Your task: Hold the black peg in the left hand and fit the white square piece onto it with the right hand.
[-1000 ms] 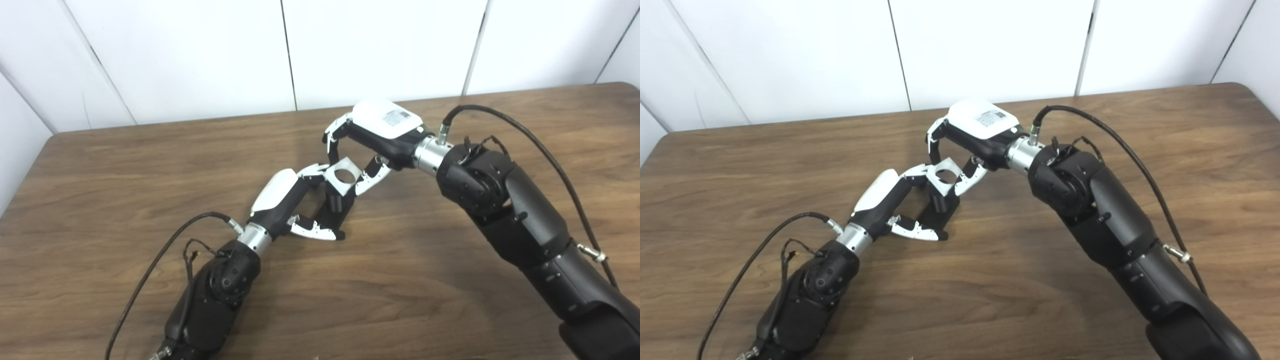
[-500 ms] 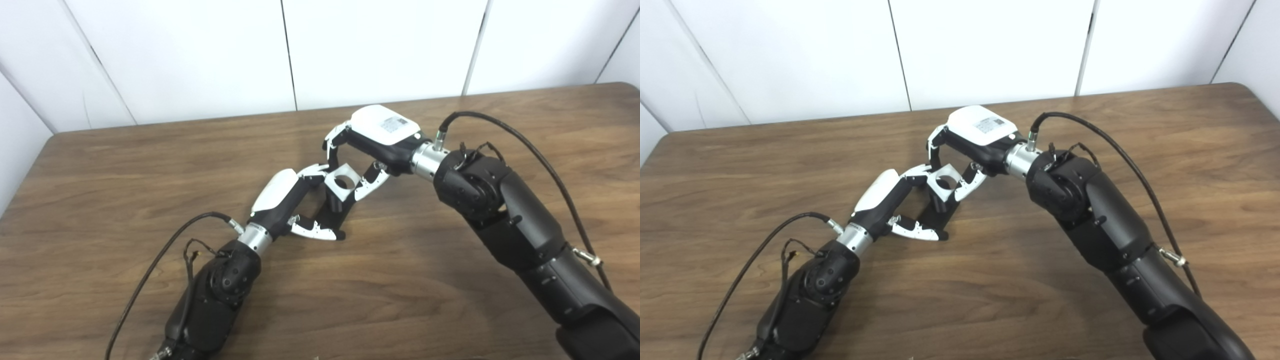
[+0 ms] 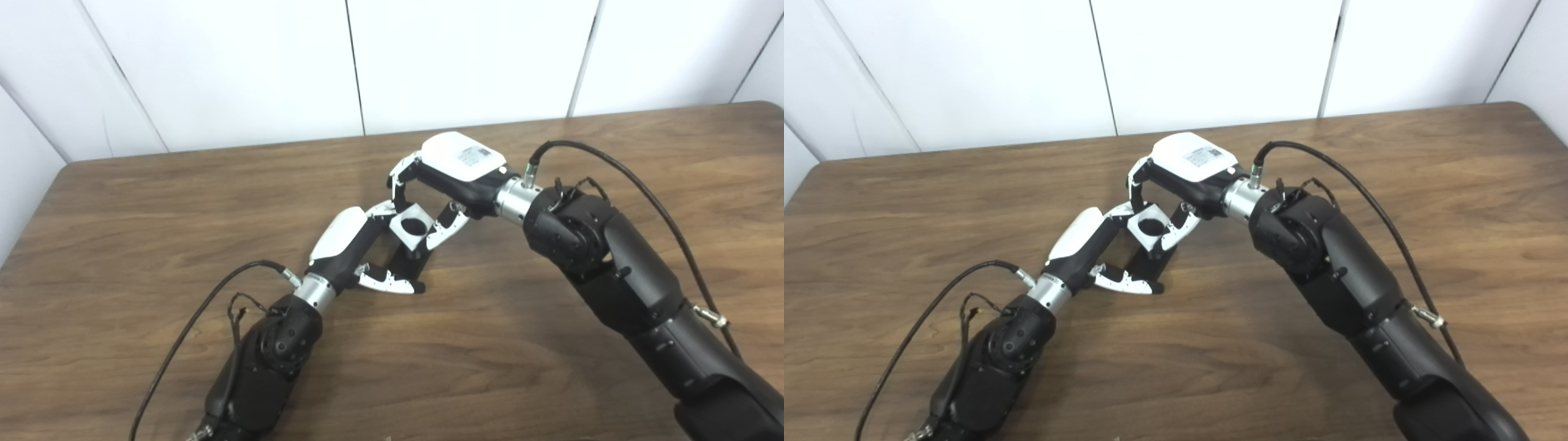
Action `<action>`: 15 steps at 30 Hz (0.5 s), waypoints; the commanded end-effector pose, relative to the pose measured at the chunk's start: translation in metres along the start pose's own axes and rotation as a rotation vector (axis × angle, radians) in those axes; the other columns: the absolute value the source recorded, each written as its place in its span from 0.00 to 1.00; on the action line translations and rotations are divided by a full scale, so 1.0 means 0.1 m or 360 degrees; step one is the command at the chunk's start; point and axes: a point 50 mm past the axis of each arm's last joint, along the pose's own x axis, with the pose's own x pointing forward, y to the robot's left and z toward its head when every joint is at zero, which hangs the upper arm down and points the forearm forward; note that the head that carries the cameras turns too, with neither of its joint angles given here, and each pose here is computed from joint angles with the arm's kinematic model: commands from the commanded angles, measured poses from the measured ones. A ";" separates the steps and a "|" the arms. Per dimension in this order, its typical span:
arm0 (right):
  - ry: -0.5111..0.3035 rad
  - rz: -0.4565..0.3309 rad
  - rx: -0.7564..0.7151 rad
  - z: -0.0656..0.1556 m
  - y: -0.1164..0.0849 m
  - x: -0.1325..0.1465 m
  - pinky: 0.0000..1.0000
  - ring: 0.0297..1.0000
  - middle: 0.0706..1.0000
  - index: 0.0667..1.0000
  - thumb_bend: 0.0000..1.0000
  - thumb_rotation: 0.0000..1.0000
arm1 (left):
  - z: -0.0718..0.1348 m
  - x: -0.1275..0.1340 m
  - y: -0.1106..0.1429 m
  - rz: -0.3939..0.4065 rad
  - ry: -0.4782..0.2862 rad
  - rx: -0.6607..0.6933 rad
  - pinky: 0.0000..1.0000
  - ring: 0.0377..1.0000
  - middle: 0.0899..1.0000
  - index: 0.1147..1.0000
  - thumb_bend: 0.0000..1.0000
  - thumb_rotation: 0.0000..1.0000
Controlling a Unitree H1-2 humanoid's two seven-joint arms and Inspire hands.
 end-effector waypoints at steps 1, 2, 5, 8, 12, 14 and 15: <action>-0.0087 -0.0110 -0.0059 0.08 -0.21 0.08 0.78 0.78 0.73 0.44 0.52 0.14 | 0.04 0.05 0.02 -0.0008 -0.0008 0.0030 0.82 0.93 0.88 0.57 0.82 0.15; -0.0083 -0.0107 -0.0057 0.08 -0.20 0.08 0.78 0.79 0.73 0.44 0.52 0.14 | 0.05 0.05 0.02 -0.0008 -0.0007 0.0030 0.82 0.93 0.88 0.57 0.81 0.15; -0.0068 -0.0087 -0.0049 0.06 -0.15 0.09 0.79 0.79 0.73 0.44 0.52 0.14 | 0.05 0.05 0.03 -0.0006 -0.0007 0.0029 0.82 0.93 0.88 0.57 0.81 0.16; -0.0045 -0.0054 -0.0026 0.01 -0.04 0.11 0.78 0.79 0.73 0.44 0.52 0.14 | 0.05 0.05 0.03 -0.0002 -0.0009 0.0032 0.81 0.93 0.88 0.57 0.81 0.16; -0.0032 -0.0044 -0.0015 -0.03 0.02 0.12 0.78 0.79 0.73 0.44 0.52 0.14 | 0.05 0.04 0.04 -0.0004 0.0002 0.0027 0.82 0.93 0.88 0.57 0.82 0.16; -0.0030 -0.0043 -0.0013 -0.05 0.04 0.12 0.78 0.79 0.73 0.44 0.52 0.14 | 0.05 0.03 0.05 0.0000 0.0005 0.0027 0.83 0.93 0.88 0.57 0.82 0.16; -0.0031 -0.0042 -0.0013 -0.05 0.04 0.12 0.78 0.79 0.73 0.44 0.52 0.14 | 0.04 0.03 0.06 0.0001 0.0005 0.0024 0.83 0.93 0.88 0.57 0.82 0.16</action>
